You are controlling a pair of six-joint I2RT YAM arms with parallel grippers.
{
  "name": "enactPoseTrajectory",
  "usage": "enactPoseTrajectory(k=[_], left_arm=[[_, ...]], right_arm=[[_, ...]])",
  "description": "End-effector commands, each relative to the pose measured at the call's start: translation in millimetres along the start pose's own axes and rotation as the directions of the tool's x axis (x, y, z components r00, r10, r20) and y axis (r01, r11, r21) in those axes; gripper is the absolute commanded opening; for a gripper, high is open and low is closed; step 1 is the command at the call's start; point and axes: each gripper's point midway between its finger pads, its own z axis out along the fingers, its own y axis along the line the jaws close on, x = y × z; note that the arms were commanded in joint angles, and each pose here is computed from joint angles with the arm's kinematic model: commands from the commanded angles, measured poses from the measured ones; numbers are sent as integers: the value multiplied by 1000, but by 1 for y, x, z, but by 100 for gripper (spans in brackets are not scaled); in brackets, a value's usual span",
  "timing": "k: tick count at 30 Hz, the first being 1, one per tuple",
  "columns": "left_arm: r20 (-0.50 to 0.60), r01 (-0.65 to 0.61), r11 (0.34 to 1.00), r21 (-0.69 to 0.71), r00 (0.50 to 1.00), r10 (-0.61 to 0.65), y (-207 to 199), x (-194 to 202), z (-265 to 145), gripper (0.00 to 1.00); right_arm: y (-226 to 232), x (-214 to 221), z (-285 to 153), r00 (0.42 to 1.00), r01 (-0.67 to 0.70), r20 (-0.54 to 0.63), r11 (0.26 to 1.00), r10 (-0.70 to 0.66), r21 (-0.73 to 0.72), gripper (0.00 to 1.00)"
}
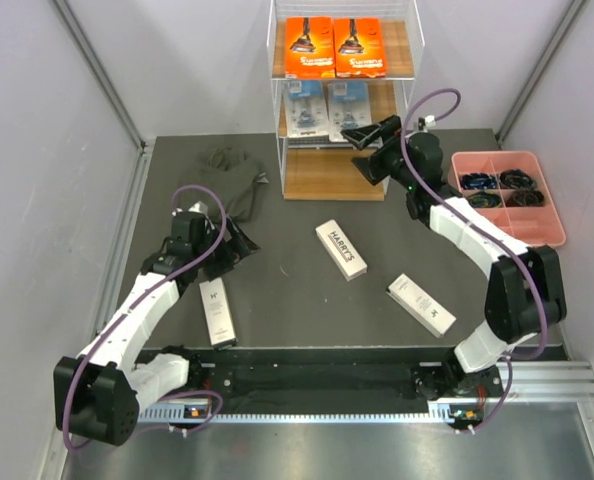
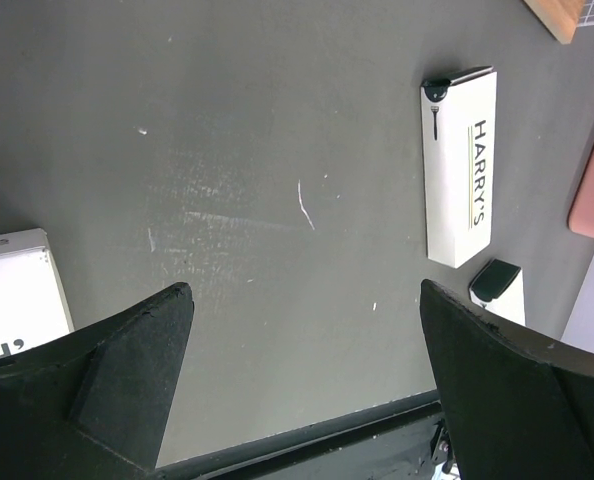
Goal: Place and organize the shaving razors onto the shelf
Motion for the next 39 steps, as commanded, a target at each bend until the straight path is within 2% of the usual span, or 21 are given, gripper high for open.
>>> enactPoseTrajectory(k=[1,7,11,13,17,25,28,32,34,39], left_arm=[[26,-13,999,34,1000,12,-4,-5,1,99],[21,-10,999,37,1000,9,-3,-2,3,99],[17,-10,999,38,1000,10,-3,-1,3,99],[14,-10,999,34,1000,9,-1,0,3,99],[11,-10,999,37,1000,9,-1,1,4,99],[-1,-3,1000,31,1000,3,3,5,9,99],[-12,2,1000,28,1000,-2,6,8,11,99],[-20,6,999,31,1000,-5,7,10,13,99],[-24,5,999,31,1000,-4,7,11,13,99],[-27,5,999,32,1000,-4,7,11,14,99]], right_arm=[[44,-7,-32,996,90,34,988,-87,-126,99],[26,11,-61,964,264,9,964,-264,-19,99],[-2,33,-83,897,442,-61,892,-438,88,99],[-27,40,-94,868,496,-106,853,-485,164,99],[-57,53,-117,785,620,-189,754,-590,219,99],[-111,83,-153,639,767,-395,580,-660,273,99],[-119,91,-156,603,795,-436,548,-668,259,99],[-134,104,-157,515,854,-523,460,-679,244,99],[-139,109,-152,490,868,-550,439,-676,234,99],[-147,124,-137,471,871,-588,451,-658,192,99]])
